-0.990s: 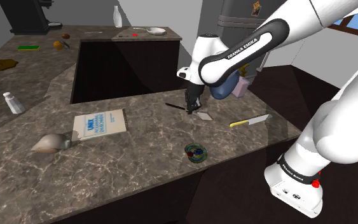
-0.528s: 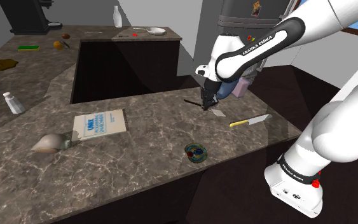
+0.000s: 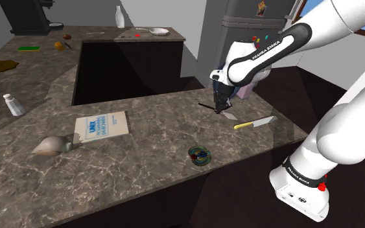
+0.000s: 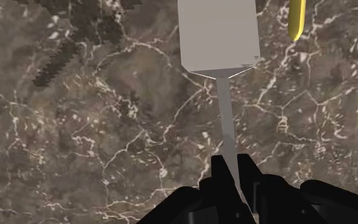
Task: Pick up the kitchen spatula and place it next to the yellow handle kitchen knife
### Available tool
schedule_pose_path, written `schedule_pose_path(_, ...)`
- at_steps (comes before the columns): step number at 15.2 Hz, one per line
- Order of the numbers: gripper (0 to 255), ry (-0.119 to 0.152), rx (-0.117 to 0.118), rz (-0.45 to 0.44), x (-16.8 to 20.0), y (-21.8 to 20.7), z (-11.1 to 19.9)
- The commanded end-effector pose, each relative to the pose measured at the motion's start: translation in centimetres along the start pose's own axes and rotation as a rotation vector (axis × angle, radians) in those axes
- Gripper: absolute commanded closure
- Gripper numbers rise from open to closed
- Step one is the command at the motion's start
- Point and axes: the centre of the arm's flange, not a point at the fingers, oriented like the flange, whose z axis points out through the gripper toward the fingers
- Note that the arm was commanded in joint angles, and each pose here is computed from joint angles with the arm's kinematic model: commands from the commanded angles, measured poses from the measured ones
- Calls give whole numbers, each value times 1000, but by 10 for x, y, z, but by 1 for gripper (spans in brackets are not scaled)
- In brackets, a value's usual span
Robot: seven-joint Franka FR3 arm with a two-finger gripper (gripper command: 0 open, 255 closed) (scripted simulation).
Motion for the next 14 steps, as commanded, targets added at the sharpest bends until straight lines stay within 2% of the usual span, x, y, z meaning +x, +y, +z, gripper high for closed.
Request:
schedule_pose_path(1, 255, 0, -1, 0, 0, 0, 10)
schedule_pose_path(14, 255, 0, -1, 0, -5, 0, 83)
